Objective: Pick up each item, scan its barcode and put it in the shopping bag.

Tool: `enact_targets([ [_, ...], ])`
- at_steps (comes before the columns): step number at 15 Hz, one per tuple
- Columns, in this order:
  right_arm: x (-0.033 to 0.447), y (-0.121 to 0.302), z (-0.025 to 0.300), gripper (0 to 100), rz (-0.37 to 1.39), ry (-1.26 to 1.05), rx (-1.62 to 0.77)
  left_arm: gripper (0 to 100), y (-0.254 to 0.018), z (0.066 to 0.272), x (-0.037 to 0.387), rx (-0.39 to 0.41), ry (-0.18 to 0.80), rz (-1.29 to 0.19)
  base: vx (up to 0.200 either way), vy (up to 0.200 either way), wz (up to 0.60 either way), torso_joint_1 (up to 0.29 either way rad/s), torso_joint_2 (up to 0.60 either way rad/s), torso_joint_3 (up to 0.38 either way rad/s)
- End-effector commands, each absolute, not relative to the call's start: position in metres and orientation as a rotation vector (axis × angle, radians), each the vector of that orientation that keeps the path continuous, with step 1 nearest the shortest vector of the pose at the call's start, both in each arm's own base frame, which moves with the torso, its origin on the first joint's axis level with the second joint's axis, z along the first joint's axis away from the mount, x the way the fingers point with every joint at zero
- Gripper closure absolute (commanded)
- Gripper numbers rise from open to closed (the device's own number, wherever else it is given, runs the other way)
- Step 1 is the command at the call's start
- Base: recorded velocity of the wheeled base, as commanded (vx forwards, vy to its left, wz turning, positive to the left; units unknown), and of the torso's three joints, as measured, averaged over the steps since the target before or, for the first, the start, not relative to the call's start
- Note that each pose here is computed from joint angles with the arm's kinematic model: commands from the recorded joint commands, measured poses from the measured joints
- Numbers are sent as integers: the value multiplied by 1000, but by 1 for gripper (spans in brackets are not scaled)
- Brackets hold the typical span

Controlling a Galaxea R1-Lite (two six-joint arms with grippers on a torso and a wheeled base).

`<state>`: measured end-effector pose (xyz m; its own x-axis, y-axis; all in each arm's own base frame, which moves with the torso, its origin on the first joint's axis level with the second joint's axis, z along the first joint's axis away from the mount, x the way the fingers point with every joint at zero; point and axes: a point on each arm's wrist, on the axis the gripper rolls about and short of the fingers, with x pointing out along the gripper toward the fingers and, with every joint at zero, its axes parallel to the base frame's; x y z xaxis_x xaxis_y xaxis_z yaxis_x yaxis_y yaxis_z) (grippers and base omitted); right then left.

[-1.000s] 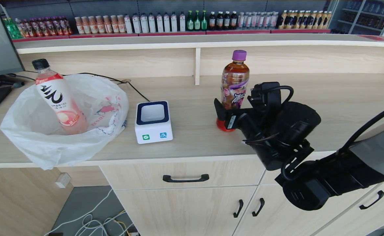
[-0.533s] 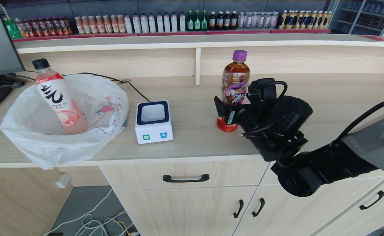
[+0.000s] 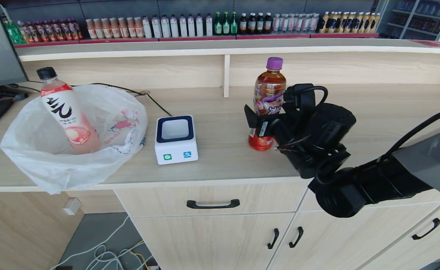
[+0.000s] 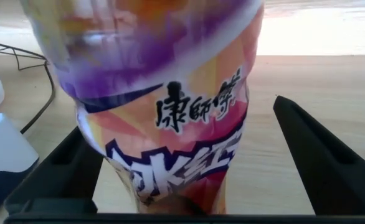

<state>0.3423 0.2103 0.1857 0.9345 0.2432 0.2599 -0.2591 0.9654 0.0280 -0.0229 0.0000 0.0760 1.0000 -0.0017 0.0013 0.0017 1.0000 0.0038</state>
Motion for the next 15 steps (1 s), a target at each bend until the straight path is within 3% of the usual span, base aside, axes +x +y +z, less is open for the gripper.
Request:
enact_targets([
  [1, 343, 211, 186, 0, 256, -261, 63, 0, 0, 76, -23, 5, -2, -2, 0, 0, 0, 0, 0, 0],
  [2, 343, 211, 187, 0, 256, -262, 64, 0, 0, 76, -23, 5, -2, -2, 0, 0, 0, 0, 0, 0],
  [3, 344, 212, 187, 100, 256, -264, 65, 0, 0, 76, -23, 5, -2, -2, 0, 0, 0, 0, 0, 0],
  [15, 335, 205, 207, 100, 243, -310, 80, 0, 0, 76, -23, 6, -2, -2, 0, 0, 0, 0, 0, 0],
])
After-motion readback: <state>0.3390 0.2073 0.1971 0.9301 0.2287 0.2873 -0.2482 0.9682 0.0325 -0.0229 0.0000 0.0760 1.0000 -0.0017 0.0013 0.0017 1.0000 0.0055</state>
